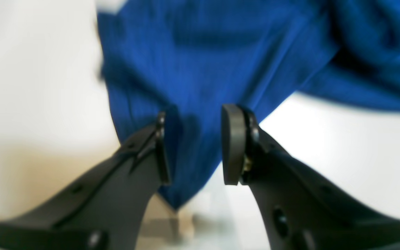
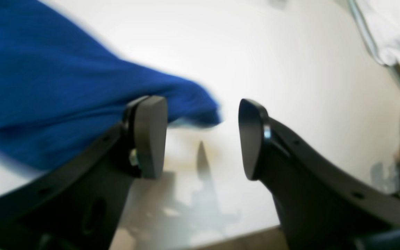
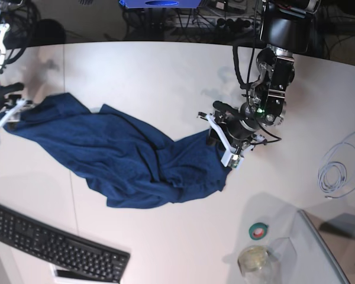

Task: Layout the t-shirt on the table in an organized manner, then fold the t-shirt properly
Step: 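Grasp opposite shirt edges with both grippers and pull them apart, then stretch the shirt between both grippers and lay it flat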

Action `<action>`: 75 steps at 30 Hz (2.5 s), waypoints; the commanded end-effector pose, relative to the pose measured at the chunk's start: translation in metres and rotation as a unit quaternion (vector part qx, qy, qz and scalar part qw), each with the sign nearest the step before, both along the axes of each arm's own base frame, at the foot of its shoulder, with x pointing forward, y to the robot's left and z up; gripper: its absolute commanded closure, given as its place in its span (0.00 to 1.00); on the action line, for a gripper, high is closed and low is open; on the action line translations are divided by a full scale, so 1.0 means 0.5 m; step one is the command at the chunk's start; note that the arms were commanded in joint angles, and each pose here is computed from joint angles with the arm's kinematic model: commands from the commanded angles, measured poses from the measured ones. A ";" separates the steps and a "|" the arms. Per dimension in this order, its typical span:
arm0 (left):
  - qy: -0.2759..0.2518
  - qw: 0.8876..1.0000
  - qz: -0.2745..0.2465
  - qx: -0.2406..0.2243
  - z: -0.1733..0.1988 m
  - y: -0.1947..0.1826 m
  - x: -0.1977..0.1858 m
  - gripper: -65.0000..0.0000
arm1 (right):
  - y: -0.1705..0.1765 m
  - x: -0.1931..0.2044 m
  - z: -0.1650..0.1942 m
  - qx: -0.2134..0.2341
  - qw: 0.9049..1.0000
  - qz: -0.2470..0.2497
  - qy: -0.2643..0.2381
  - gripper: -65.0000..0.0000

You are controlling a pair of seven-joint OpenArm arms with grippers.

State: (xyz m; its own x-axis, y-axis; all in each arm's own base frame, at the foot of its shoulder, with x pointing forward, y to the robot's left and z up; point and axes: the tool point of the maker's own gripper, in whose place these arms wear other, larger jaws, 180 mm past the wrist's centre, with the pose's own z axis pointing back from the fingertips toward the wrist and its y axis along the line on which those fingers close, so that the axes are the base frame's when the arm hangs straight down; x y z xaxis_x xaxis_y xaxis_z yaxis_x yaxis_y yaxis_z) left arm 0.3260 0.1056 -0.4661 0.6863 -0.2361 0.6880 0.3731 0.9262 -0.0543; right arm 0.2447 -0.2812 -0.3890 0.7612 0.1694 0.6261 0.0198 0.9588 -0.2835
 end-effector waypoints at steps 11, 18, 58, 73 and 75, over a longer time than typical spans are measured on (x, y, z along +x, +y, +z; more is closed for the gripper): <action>-0.017 0.999 0.036 0.003 -0.050 0.081 0.015 0.69 | 0.371 0.033 -0.051 0.087 0.977 0.195 -0.002 0.52; -0.004 0.999 0.036 0.009 -0.067 0.094 -0.012 0.69 | 0.400 0.054 -0.118 0.075 0.977 0.196 0.035 0.52; -0.013 0.998 0.043 0.047 -0.050 0.178 0.000 0.69 | 0.086 -0.016 0.077 -0.016 0.986 0.164 0.021 1.00; -0.086 0.990 0.102 0.038 0.051 0.244 0.020 0.69 | 0.146 -0.125 -0.049 0.047 0.977 0.163 0.132 0.99; -0.100 0.990 0.093 0.033 0.072 0.227 0.012 0.69 | 0.159 -0.132 -0.060 0.056 0.974 0.167 0.139 0.95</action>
State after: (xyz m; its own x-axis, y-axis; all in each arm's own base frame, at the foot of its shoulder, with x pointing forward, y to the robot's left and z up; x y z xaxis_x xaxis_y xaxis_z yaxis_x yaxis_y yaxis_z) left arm 0.3193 0.2165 -0.4463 0.6189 -0.1738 0.7660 0.2006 0.9778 0.0598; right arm 0.1773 -0.1974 -0.4226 0.8232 0.3748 0.4264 -0.3632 0.9250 -0.1118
